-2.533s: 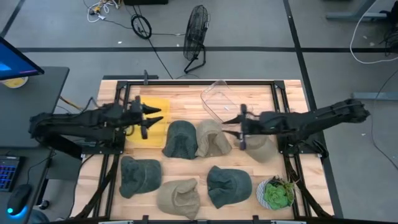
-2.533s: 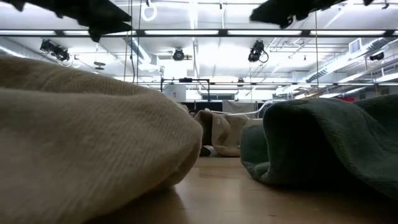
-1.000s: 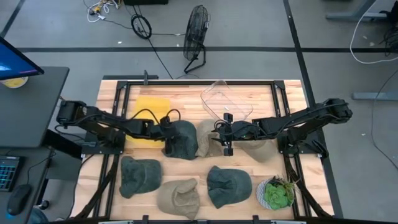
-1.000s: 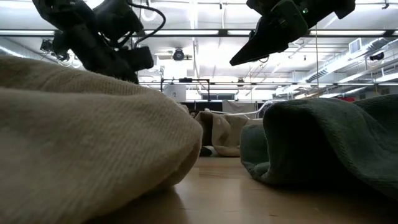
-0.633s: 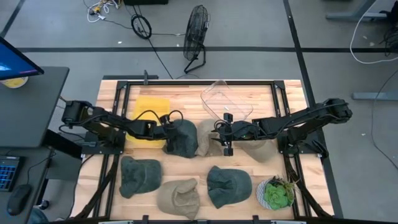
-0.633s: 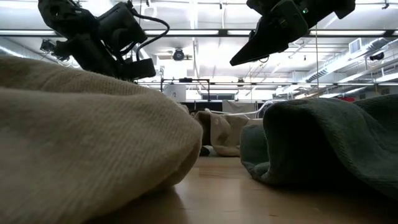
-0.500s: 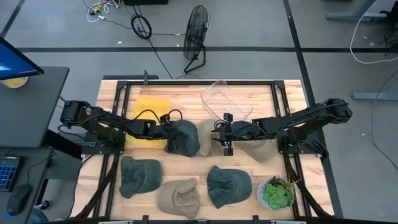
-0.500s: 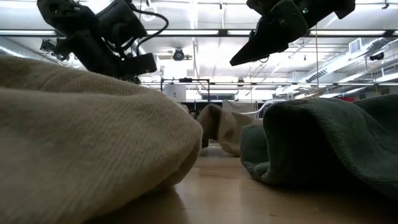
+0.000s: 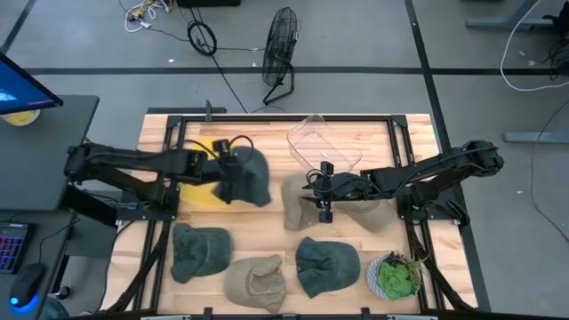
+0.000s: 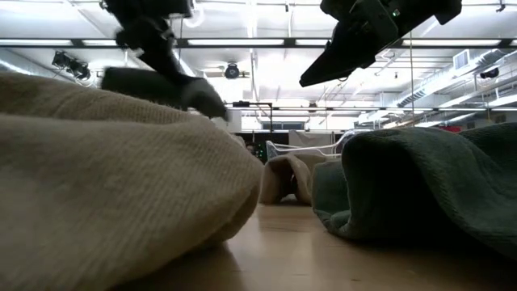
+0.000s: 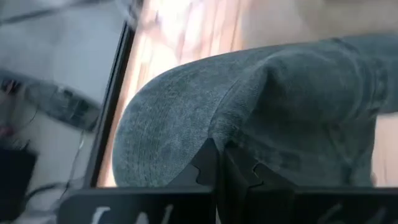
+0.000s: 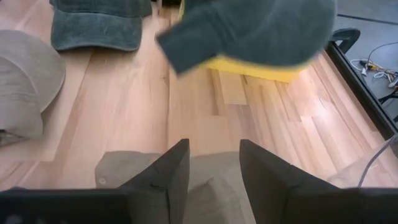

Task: Pick & Place hat
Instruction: Put the top black cap into the yellow bin

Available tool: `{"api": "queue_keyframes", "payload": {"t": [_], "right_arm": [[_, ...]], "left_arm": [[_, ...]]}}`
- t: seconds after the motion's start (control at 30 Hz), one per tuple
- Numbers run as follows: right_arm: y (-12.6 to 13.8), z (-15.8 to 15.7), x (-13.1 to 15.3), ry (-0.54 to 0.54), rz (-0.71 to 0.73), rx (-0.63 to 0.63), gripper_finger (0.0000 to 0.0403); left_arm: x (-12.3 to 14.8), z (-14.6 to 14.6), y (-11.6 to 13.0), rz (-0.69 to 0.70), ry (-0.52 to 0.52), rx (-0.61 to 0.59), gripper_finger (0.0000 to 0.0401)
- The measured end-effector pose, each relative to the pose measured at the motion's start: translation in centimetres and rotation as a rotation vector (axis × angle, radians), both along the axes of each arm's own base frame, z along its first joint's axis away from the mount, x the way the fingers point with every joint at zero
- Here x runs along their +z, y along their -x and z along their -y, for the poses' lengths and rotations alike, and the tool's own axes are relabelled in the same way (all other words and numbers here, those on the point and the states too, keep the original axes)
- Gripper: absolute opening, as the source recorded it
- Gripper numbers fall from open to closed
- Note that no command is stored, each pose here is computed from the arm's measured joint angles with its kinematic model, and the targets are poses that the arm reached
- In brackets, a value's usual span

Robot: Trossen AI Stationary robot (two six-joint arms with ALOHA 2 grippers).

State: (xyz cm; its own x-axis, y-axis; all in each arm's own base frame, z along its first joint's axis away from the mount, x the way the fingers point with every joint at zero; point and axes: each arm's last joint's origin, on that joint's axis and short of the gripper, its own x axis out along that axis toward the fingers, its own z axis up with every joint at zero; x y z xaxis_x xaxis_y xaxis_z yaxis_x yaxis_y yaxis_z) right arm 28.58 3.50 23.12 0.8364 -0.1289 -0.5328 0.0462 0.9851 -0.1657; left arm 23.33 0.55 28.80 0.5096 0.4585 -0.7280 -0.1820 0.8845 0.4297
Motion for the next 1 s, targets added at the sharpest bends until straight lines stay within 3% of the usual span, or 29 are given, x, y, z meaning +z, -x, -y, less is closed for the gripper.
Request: {"api": "queue_keyframes", "payload": {"t": [0.13, 0.4, 0.57, 0.7, 1.0], "right_arm": [[0.0, 0.0, 0.0, 0.0, 0.0, 0.0, 0.0146], [0.0, 0.0, 0.0, 0.0, 0.002, 0.001, 0.0146], [0.0, 0.0, 0.0, 0.001, 0.002, 0.001, 0.0146], [0.0, 0.0, 0.0, 0.004, 0.002, 0.003, 0.0146], [0.0, 0.0, 0.0, 0.007, 0.001, 0.005, 0.0146]], "left_arm": [[1.9, -0.1, 2.1, -0.161, -0.02, -0.005, 0.0008], [1.7, -1.3, 5.0, -0.49, -0.171, 0.012, 0.0007], [0.5, -3.2, 5.1, -0.518, -0.156, 0.099, 0.0008], [-1.9, -4.5, 4.9, -0.535, -0.129, 0.093, 0.0006], [-5.3, -5.6, 3.3, -0.366, -0.159, 0.056, 0.0012]]}}
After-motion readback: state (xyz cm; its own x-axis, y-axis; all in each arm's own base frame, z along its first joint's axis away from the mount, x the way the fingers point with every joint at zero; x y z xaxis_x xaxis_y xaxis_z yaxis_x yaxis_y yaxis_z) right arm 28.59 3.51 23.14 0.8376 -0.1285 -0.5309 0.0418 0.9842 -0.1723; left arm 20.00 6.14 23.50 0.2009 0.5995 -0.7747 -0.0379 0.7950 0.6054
